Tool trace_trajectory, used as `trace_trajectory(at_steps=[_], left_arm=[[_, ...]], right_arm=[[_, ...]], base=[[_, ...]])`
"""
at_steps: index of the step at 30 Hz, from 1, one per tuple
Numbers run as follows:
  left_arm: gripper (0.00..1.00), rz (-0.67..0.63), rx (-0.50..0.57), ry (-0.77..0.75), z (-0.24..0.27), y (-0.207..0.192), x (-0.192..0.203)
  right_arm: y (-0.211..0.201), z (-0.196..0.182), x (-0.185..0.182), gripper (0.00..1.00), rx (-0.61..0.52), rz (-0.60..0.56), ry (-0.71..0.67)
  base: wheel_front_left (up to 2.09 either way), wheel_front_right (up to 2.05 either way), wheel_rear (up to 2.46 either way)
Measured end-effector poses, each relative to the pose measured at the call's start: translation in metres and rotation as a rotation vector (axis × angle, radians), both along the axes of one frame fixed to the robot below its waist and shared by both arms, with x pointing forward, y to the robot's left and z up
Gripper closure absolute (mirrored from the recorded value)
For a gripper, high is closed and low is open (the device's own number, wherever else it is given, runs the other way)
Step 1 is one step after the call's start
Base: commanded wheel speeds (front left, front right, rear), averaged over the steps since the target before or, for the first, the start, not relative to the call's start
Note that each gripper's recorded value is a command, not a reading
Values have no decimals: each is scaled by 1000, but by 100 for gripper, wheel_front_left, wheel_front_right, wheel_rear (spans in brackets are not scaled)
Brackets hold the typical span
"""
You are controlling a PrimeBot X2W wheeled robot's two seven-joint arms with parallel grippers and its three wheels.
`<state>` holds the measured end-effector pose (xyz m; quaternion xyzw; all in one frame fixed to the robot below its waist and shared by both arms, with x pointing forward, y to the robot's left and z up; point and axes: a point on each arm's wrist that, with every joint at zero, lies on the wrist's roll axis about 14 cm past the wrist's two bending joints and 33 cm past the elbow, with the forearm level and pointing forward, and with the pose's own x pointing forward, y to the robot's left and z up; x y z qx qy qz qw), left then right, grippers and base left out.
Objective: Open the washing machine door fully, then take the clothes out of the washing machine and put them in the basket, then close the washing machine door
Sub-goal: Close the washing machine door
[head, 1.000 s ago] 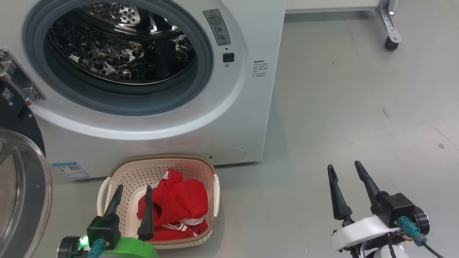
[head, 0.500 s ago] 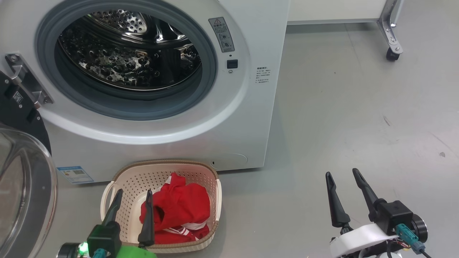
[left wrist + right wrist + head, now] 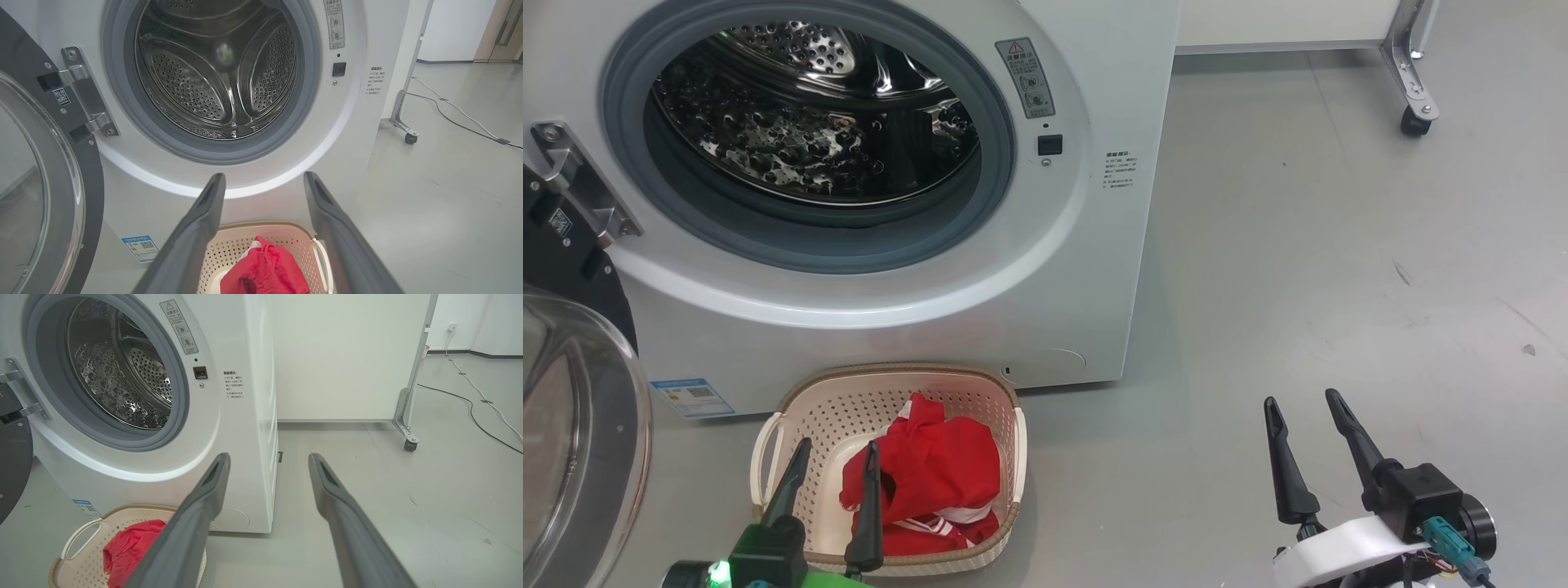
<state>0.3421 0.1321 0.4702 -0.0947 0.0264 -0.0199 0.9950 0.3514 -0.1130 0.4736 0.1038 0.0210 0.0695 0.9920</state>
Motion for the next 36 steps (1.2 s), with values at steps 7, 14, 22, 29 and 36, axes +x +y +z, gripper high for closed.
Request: trace_trajectory(at_steps=[7,14,22,29,36], left_arm=[[0,-4,1,1,1,-1,0],[0,-9,4,-10,5,-3,-1],[0,-8,11,-5,5,-3,-3],[0,-10,10,-10,8,-3,-3],[0,-21,8,-7,9,-7,-4]], right_arm=[[0,1,0,0,1,1,-2],[0,1,0,0,1,0,-4],[-1,2,-1,0,-1,-7,-6],[0,4,-1,0,-1,-4,-10],[1,4,-2,0,0,-3,-12]], base=[[0,0,0],[-8,8,0],[-35,35,0],[-65,65,0],[-93,93,0]])
